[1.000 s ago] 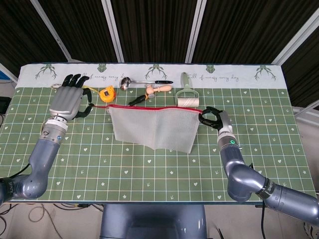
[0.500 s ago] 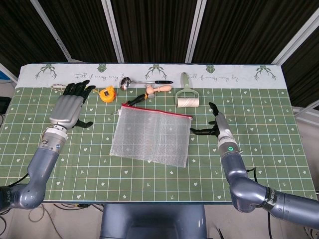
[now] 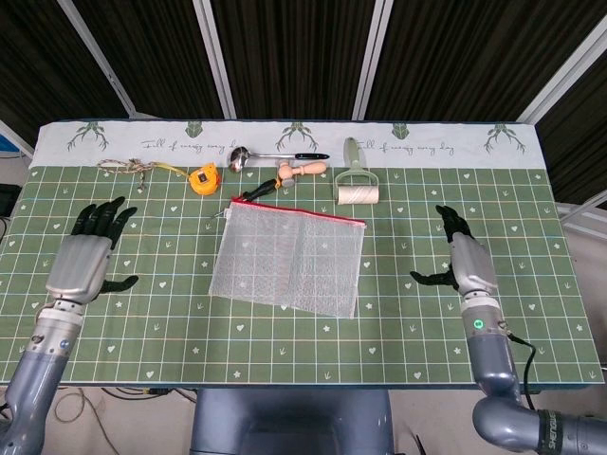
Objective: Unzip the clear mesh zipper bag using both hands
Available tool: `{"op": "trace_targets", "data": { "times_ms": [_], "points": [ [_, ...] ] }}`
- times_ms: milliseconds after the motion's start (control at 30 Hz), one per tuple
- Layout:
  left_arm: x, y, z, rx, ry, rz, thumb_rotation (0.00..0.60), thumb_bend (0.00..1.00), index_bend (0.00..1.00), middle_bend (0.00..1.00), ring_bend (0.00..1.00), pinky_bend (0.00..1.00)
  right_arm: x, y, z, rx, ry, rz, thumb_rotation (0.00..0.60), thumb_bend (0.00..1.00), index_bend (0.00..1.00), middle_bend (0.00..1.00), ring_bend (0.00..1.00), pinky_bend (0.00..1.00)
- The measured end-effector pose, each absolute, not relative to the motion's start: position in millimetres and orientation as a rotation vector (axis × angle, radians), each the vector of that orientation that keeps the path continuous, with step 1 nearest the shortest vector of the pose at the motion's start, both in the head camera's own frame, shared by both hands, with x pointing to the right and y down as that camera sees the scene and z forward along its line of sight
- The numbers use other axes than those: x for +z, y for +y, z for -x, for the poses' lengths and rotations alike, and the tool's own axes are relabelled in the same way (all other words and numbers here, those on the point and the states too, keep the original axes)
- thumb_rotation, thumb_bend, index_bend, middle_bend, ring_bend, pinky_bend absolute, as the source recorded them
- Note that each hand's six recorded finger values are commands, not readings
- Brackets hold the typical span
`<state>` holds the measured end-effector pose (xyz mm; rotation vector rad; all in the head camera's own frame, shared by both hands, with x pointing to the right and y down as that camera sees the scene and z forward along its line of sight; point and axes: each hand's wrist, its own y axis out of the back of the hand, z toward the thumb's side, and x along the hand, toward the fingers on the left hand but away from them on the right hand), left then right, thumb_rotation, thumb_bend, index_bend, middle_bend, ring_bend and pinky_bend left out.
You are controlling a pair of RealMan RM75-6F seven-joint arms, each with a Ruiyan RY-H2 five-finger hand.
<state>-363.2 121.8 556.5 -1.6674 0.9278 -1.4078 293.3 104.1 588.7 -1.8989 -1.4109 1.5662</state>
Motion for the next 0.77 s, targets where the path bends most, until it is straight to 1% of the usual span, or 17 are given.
{"op": "trace_targets", "data": {
  "times_ms": [167, 267, 367, 500, 600, 767],
  "points": [
    [556.4, 169.9, 400.9, -1.452, 0.942, 1.63, 0.6, 0.07, 0.0, 0.0, 0.0, 0.0, 575.2, 139.4, -335.2, 1.543, -1.256, 1.721, 0.6, 0.16, 0.0, 0.0, 0.0, 0.21],
    [556.2, 190.1, 421.1, -1.475, 0.967, 1.602, 0.6, 0.06, 0.0, 0.0, 0.0, 0.0, 563.7, 165.0, -366.1, 1.547, -1.18, 1.618, 0.6, 0.16, 0.0, 0.0, 0.0, 0.2],
    [556.3, 207.4, 436.0, -1.475, 0.97, 1.564, 0.6, 0.07, 0.0, 0.0, 0.0, 0.0, 552.8, 182.6, -394.6, 1.549, -1.122, 1.516, 0.6, 0.16, 0.0, 0.0, 0.0, 0.19],
    [555.6, 220.2, 443.8, -1.455, 0.969, 1.537, 0.6, 0.06, 0.0, 0.0, 0.0, 0.0, 542.7, 198.3, -421.3, 1.54, -1.057, 1.412, 0.6, 0.16, 0.0, 0.0, 0.0, 0.19],
    [555.2, 224.1, 449.6, -1.453, 0.958, 1.511, 0.6, 0.06, 0.0, 0.0, 0.0, 0.0, 542.0, 209.4, -432.4, 1.546, -1.038, 1.387, 0.6, 0.16, 0.0, 0.0, 0.0, 0.19],
    [552.4, 225.9, 459.9, -1.445, 0.97, 1.469, 0.6, 0.06, 0.0, 0.0, 0.0, 0.0, 543.1, 214.5, -442.4, 1.551, -1.048, 1.363, 0.6, 0.16, 0.0, 0.0, 0.0, 0.19]
  ]
}}
